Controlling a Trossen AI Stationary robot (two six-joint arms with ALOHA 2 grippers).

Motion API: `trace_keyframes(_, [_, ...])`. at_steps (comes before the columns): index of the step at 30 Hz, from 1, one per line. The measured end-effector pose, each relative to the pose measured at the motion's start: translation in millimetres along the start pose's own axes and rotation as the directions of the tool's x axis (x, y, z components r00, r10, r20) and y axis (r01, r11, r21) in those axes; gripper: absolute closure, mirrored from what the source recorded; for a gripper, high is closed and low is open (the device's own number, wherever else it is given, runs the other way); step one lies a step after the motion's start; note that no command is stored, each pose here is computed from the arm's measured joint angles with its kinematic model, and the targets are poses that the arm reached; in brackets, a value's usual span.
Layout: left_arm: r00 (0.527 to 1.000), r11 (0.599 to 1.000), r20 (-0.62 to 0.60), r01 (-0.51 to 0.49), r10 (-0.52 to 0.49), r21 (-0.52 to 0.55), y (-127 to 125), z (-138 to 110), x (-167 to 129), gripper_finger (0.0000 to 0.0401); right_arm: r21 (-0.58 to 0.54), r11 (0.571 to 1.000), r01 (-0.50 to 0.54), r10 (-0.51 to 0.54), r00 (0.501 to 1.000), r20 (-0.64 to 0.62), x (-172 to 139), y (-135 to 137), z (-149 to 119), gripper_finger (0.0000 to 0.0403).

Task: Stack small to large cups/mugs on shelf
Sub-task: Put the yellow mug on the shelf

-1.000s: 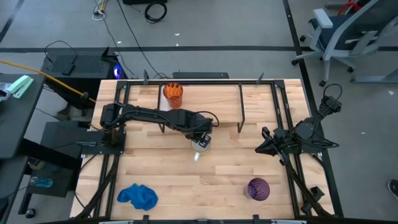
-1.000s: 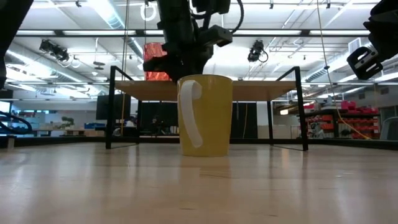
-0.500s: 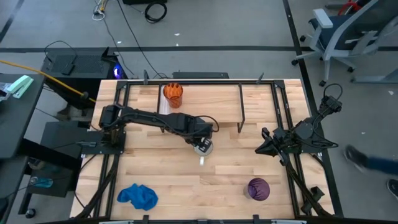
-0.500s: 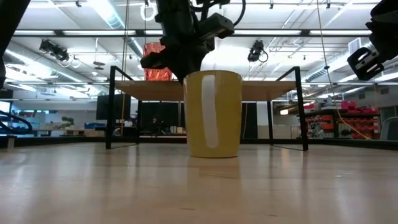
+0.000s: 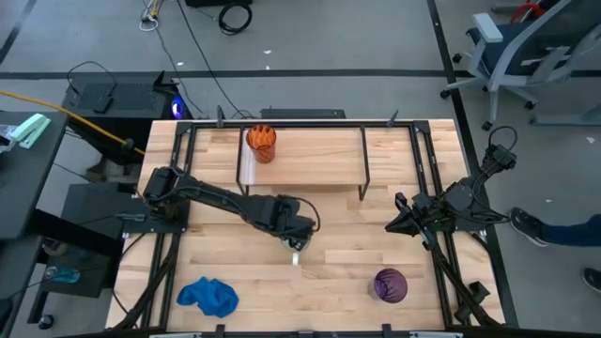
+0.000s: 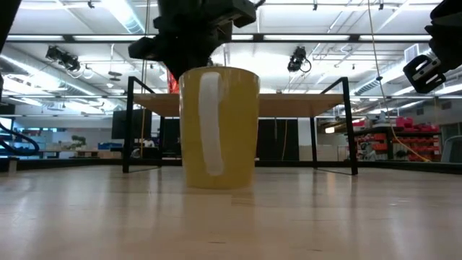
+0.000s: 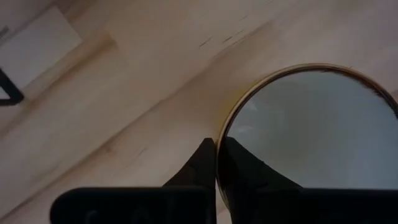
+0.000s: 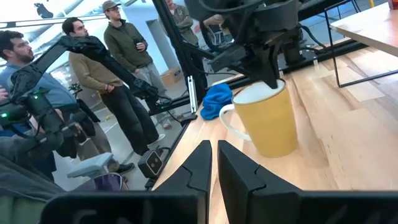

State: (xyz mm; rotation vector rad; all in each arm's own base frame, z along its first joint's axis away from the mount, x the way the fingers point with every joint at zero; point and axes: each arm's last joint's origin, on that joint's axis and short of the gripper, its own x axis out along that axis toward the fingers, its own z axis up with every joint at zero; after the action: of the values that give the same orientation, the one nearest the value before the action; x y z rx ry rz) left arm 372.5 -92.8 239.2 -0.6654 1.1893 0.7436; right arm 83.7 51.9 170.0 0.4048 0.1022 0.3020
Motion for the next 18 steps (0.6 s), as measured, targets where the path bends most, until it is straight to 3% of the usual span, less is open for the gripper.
trace_keyframes(8, [1.000,1.000,0.001,-0.002,0.002,0.015,-2.9,-8.8,-1.5,0.0382,0.000,1.000,0.000,0.000,1.000,0.000,0.0,0.0,0.0,0.0369])
trace_keyframes(18, [0.999,0.997,-0.034,-0.011,0.014,0.078,-2.7,-11.6,3.0,0.0302,0.000,1.000,0.000,0.000,1.000,0.000,0.0,0.0,0.0,0.0369])
